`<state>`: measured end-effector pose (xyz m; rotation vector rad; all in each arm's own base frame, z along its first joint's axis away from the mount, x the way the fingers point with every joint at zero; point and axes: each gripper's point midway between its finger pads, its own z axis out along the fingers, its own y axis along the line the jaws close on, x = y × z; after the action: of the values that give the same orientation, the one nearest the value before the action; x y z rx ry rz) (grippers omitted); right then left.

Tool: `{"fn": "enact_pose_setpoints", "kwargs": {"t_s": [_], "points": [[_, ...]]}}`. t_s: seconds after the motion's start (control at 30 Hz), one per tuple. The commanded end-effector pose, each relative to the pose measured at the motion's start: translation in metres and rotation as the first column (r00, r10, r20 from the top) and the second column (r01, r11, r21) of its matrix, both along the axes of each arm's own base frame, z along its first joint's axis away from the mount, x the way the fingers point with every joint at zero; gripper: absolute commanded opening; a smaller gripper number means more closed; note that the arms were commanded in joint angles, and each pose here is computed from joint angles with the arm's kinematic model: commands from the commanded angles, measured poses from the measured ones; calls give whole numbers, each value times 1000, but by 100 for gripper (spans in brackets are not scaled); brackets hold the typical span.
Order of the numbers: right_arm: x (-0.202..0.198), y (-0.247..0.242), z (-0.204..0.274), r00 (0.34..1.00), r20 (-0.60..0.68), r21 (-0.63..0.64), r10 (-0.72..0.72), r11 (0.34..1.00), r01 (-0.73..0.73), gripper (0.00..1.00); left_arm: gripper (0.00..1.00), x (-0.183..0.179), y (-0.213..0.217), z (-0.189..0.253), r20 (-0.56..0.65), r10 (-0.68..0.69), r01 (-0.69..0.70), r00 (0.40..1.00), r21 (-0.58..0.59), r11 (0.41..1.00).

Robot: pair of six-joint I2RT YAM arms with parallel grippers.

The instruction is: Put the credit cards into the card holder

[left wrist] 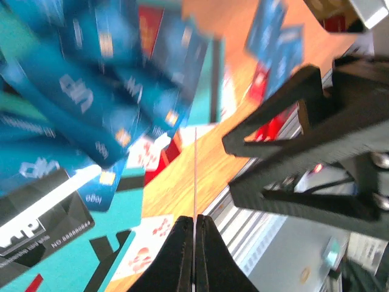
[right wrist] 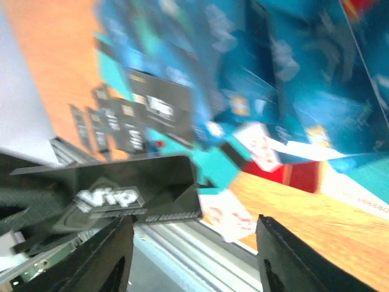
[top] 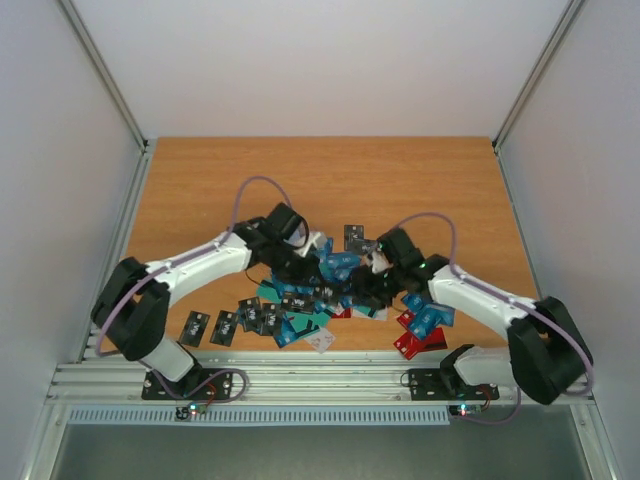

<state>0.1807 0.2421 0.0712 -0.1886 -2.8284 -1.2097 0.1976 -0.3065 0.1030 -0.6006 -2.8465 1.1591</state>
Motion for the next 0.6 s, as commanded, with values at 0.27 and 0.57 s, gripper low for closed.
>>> {"fn": "enact_pose_setpoints", "kwargs": {"t_s": [0.27, 0.57], "points": [[73, 3, 192, 932, 259, 176, -253, 961, 212, 63, 0, 96, 16, 184, 84, 466, -410, 881, -355, 840], [98, 14, 260, 879, 337, 325, -338, 918, 228, 59, 0, 116, 17, 273, -33, 610, -507, 792, -593, 626]]}}
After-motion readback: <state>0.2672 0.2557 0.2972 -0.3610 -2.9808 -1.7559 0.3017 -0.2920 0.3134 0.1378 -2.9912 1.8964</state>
